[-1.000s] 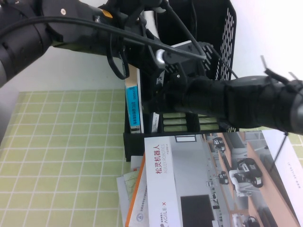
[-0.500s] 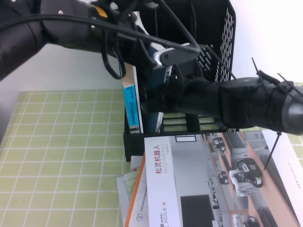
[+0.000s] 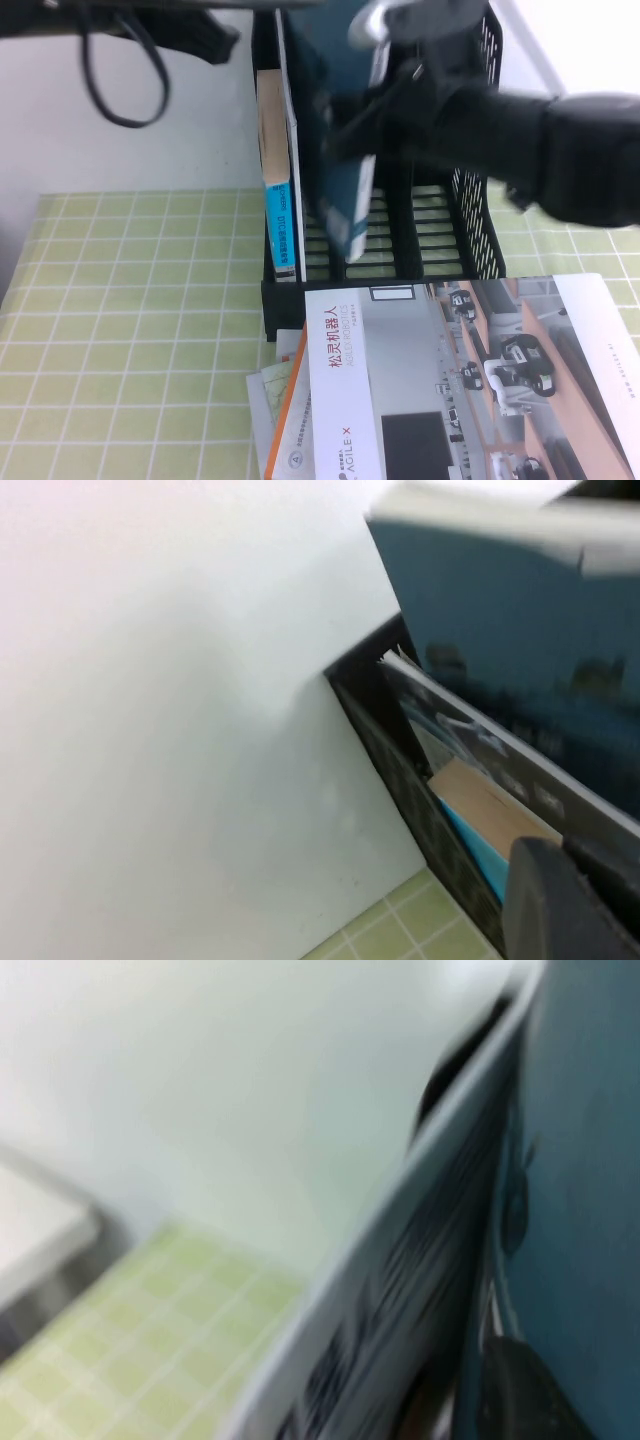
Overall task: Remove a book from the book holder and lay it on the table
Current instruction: Pick up the right side book from the book shelf, then place the picked book on the book
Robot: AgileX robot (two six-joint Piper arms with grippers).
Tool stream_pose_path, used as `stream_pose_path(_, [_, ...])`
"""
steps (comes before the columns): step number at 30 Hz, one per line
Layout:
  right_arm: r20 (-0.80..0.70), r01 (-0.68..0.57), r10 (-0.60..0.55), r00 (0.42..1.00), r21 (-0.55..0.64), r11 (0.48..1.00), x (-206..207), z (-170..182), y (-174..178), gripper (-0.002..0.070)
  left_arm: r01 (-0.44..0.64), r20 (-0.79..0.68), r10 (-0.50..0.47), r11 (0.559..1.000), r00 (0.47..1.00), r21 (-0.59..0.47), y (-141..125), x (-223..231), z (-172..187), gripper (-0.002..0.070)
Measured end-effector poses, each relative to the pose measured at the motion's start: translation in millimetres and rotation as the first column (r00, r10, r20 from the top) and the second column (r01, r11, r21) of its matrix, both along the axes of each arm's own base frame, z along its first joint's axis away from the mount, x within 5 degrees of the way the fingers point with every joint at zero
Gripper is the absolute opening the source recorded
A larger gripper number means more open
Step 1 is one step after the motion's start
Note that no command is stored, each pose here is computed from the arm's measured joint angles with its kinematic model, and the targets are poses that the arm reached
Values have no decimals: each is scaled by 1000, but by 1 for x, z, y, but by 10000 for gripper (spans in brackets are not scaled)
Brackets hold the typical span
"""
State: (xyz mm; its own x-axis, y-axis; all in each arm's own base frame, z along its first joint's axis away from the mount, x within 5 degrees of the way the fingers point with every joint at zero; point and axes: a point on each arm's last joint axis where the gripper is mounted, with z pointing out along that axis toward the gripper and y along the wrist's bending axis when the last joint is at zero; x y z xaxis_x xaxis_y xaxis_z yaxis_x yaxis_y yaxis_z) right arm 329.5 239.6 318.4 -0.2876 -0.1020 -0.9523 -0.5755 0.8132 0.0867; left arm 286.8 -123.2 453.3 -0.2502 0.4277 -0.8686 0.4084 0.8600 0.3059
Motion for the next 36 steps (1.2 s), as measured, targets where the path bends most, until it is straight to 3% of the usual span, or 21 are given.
stream_pose_path(6, [187,-13,1,982,63,998,-35,73,-27,130,-17,-18,16,998,1000,-64,18,-27,7,-3])
stream_pose_path(13, [375,-256,178,910,168,952,-96,140,-45,130,-48,-104,29,981,994,-189,49,-62,-29,-2])
stream_pose_path(19, [430,-568,492,757,59,821,-152,161,-50,130,11,-89,-38,959,995,-284,56,-107,-56,-3])
stream_pose_path(24, [237,-717,724,647,-133,684,-175,144,-50,130,-2,-149,-50,945,988,-328,61,-136,-81,-2])
stream_pose_path(28, [44,-709,749,661,-290,643,-177,133,-59,130,-58,-248,-41,923,968,-380,64,-152,-108,-2])
stream_pose_path(36, [-160,-540,544,824,-513,668,-161,119,-84,130,-133,-389,-100,839,916,-528,58,-165,-144,-2])
